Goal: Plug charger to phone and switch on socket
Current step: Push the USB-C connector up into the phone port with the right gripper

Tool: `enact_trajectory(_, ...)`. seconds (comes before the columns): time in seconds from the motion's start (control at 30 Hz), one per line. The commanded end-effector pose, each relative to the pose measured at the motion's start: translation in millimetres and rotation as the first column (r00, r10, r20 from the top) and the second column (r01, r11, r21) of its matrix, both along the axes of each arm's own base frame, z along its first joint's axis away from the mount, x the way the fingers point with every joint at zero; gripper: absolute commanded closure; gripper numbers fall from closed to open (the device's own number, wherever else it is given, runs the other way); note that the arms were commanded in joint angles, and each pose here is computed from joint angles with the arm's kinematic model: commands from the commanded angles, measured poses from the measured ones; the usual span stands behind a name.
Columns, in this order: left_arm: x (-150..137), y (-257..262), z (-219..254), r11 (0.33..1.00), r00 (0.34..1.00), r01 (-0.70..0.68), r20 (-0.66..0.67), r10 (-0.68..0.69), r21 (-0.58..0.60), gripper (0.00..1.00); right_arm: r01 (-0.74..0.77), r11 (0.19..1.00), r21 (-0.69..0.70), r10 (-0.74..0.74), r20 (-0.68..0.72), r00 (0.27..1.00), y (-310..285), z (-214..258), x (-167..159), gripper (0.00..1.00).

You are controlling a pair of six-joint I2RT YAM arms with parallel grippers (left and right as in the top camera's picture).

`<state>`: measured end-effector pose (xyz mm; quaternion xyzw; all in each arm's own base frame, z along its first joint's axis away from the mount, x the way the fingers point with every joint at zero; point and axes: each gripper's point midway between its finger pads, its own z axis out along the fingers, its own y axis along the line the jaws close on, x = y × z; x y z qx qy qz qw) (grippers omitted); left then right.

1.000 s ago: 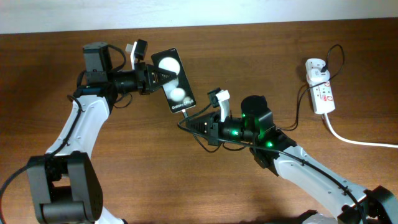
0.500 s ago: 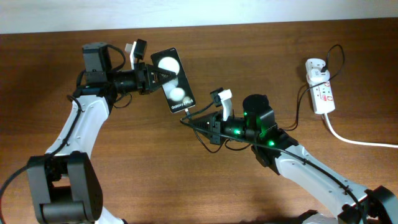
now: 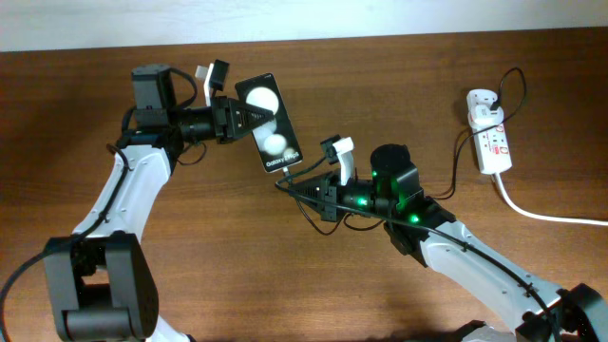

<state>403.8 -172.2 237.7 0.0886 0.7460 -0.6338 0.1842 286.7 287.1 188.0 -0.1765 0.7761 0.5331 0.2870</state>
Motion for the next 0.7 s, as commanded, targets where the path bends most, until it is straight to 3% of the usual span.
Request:
enact_trajectory(0.0, -5.9, -6.7, 8.3, 0.999, 0.999, 0.039, 0.037, -0.038, -0.012, 1.00, 0.007, 1.000, 0.007, -0.007, 0.013, 1.000, -1.2, 3.4, 3.7, 0.96)
enact_trajectory(0.67, -6.0, -6.0, 8.8, 0.999, 0.999, 0.040, 0.038, -0.039, -0.014, 1.00, 0.007, 1.000, -0.005, -0.007, -0.010, 1.000, -2.2, -1.6, 2.0, 0.96)
